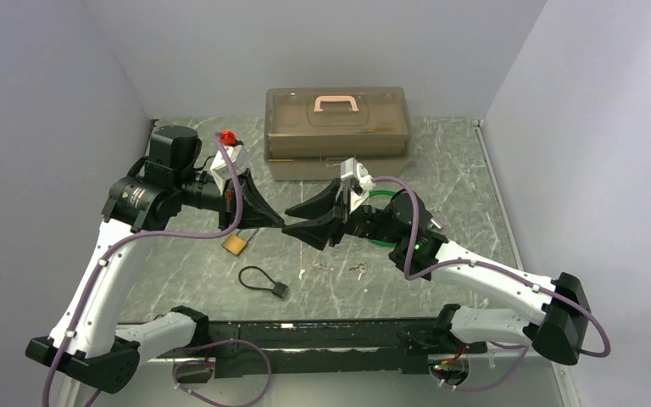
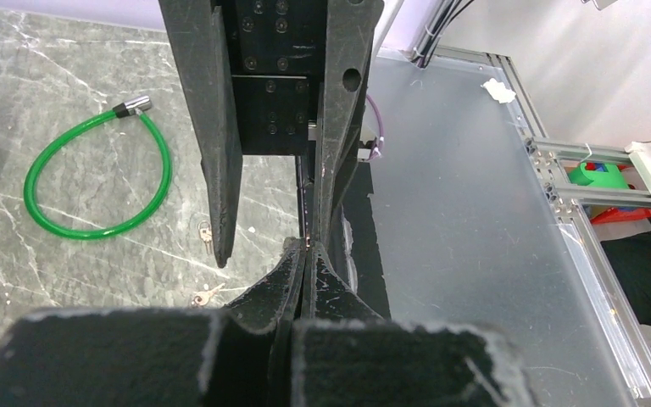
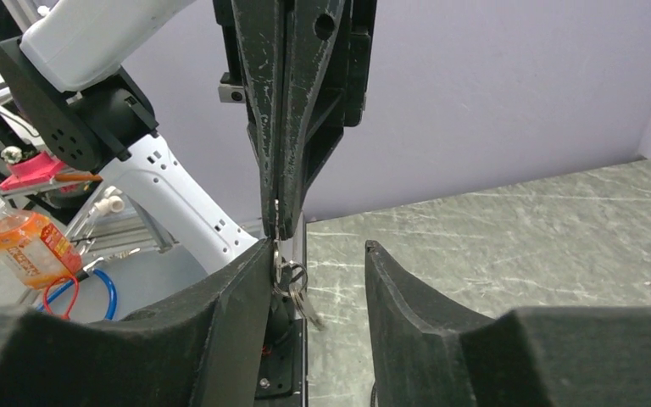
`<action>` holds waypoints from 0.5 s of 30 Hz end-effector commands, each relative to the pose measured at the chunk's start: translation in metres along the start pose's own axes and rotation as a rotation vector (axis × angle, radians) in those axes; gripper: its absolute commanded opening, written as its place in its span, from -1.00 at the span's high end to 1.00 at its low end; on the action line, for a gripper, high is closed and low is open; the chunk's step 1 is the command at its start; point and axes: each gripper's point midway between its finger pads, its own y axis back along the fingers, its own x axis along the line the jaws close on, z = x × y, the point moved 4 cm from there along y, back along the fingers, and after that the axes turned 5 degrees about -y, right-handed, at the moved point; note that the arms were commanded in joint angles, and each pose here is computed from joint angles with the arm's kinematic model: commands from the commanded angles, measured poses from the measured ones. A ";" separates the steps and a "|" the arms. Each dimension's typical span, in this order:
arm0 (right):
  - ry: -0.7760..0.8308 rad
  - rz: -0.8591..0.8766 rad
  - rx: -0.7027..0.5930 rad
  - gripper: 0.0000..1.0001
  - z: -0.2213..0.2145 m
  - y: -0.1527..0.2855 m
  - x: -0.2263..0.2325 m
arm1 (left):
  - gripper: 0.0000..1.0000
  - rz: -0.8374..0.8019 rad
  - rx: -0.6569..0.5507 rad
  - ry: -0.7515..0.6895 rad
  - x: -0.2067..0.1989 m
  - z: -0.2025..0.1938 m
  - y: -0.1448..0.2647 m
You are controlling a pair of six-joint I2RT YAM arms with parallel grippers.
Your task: Unlock with the key
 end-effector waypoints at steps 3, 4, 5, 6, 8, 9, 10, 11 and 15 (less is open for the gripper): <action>0.057 0.058 -0.063 0.24 0.032 -0.010 0.011 | 1.00 -0.037 -0.025 -0.032 -0.012 0.007 0.001; 0.052 0.061 -0.054 0.31 0.030 -0.011 0.010 | 1.00 -0.036 -0.026 -0.032 -0.011 0.007 0.001; 0.044 0.061 -0.046 0.37 0.029 -0.012 0.010 | 1.00 -0.036 -0.026 -0.033 -0.011 0.008 0.001; 0.036 0.062 -0.035 0.42 0.027 -0.013 0.010 | 1.00 -0.036 -0.026 -0.033 -0.011 0.008 0.002; 0.022 0.069 -0.017 0.45 0.023 -0.012 0.010 | 1.00 -0.036 -0.026 -0.033 -0.012 0.007 0.001; 0.014 0.073 -0.008 0.45 0.021 -0.013 0.010 | 1.00 -0.035 -0.026 -0.032 -0.012 0.007 0.001; 0.010 0.081 -0.001 0.51 0.019 -0.013 0.011 | 1.00 -0.035 -0.026 -0.030 -0.011 0.007 0.001; 0.008 0.087 0.002 0.62 0.018 -0.013 0.011 | 1.00 -0.036 -0.026 -0.029 -0.012 0.007 0.001; 0.015 0.088 -0.010 1.00 0.020 -0.012 0.012 | 1.00 -0.035 -0.027 -0.028 -0.011 0.007 0.001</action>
